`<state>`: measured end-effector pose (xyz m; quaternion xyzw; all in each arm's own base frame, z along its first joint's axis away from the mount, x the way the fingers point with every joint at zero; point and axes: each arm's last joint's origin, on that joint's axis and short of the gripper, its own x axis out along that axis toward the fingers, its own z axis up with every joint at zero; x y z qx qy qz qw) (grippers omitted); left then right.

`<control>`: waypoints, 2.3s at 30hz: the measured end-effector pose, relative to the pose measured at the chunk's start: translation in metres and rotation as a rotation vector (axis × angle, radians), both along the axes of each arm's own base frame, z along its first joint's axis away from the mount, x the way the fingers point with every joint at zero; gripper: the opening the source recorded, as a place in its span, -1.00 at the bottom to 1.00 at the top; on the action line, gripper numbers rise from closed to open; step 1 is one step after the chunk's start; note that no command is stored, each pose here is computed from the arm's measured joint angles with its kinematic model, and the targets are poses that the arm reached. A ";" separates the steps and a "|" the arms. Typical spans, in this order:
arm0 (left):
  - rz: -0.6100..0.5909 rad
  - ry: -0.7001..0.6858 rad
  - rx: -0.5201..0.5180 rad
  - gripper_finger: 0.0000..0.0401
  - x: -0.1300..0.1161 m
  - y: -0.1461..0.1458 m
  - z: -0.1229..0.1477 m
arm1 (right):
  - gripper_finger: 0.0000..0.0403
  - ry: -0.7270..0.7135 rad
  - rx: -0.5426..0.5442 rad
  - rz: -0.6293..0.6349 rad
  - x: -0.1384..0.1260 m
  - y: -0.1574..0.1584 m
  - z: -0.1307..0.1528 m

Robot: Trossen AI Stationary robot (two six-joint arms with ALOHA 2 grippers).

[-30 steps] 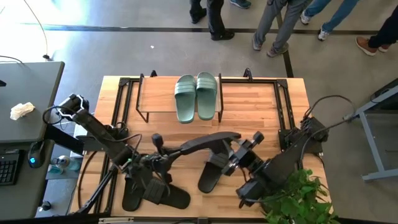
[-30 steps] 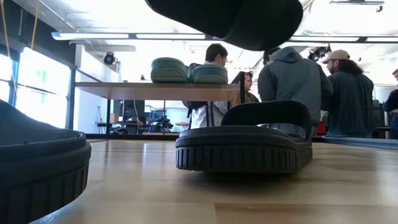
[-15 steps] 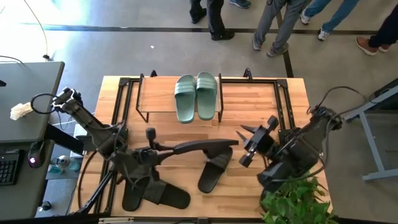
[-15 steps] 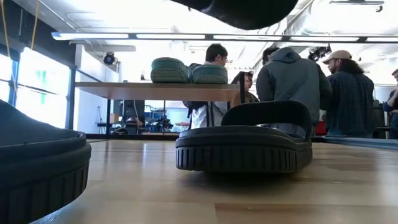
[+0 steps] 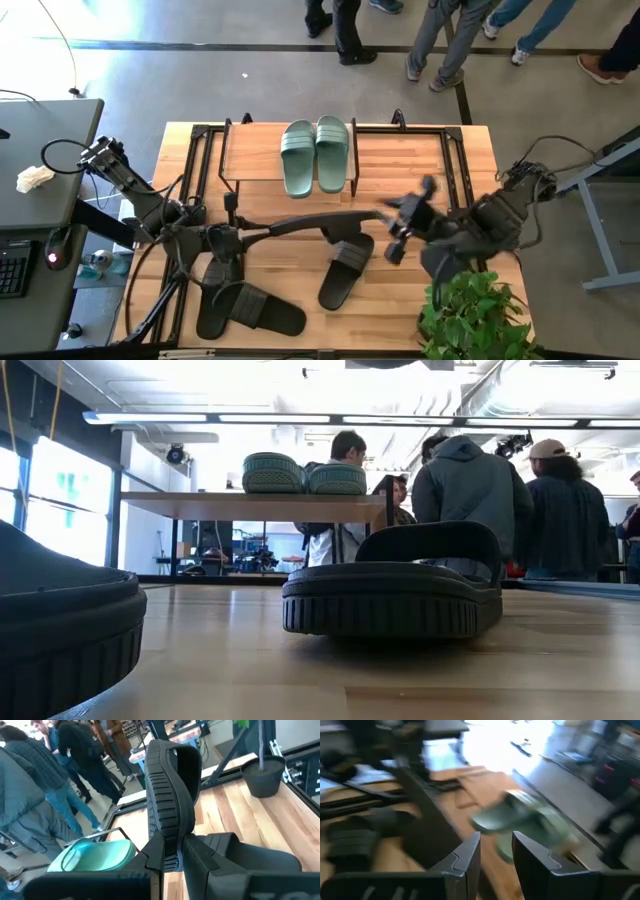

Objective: Pick and place slides into the shelf
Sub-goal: Put the black slide under the shelf

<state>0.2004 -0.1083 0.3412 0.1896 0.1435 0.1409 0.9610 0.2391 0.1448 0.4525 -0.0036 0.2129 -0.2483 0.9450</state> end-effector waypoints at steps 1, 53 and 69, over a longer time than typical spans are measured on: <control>0.004 -0.005 -0.002 -0.85 -0.001 0.001 0.001 | -0.49 -0.010 0.004 0.061 0.011 0.001 0.003; 0.026 0.003 -0.058 -0.86 -0.039 0.027 0.014 | -0.60 0.055 -0.138 0.353 0.122 -0.003 -0.047; 0.027 0.008 -0.033 -0.86 -0.039 0.027 0.014 | -0.79 -0.163 -0.127 0.552 0.093 -0.119 0.023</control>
